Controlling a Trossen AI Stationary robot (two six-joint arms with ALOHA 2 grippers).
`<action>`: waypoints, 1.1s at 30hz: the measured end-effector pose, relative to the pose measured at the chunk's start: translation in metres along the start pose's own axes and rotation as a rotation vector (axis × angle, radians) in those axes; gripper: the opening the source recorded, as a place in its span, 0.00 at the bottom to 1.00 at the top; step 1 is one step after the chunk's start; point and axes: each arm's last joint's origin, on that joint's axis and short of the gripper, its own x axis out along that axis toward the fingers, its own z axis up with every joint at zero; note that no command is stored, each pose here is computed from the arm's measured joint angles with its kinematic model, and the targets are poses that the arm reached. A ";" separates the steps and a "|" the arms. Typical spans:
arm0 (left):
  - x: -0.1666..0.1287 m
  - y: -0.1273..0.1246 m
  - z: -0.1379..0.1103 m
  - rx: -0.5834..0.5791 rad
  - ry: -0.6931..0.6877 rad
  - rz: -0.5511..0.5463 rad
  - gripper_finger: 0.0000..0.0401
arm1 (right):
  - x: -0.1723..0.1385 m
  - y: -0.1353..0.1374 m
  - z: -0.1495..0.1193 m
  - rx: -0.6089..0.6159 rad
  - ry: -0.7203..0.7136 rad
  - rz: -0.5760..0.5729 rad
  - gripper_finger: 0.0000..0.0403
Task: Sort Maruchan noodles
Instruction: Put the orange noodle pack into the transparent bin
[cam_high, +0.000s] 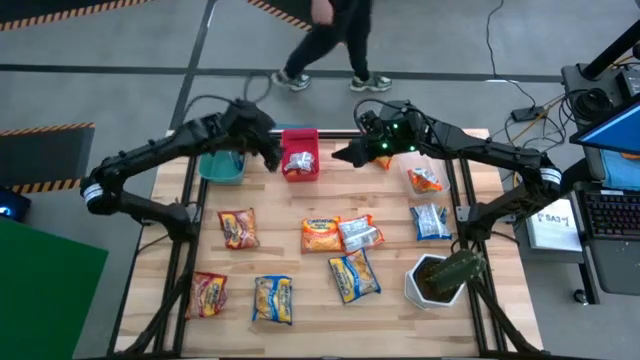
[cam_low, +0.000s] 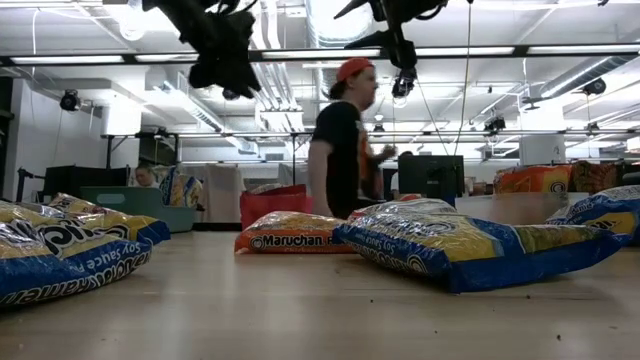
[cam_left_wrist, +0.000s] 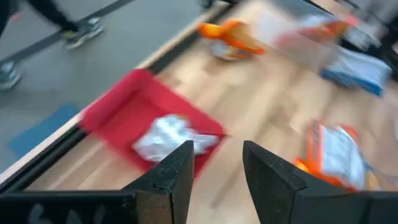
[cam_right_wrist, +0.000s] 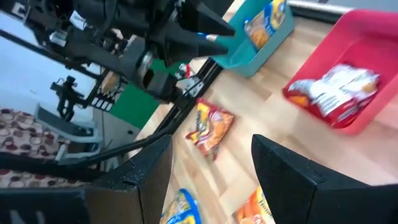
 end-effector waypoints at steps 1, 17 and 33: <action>0.002 -0.008 -0.002 0.039 0.009 -0.021 0.30 | 0.002 0.002 -0.003 0.002 0.011 0.005 0.51; 0.027 -0.088 -0.045 0.267 0.078 -0.260 0.22 | 0.033 -0.013 -0.056 0.173 0.365 -0.254 0.51; 0.093 -0.143 -0.145 -0.142 0.168 -0.370 0.19 | 0.023 -0.015 -0.071 -0.021 0.536 -0.285 0.51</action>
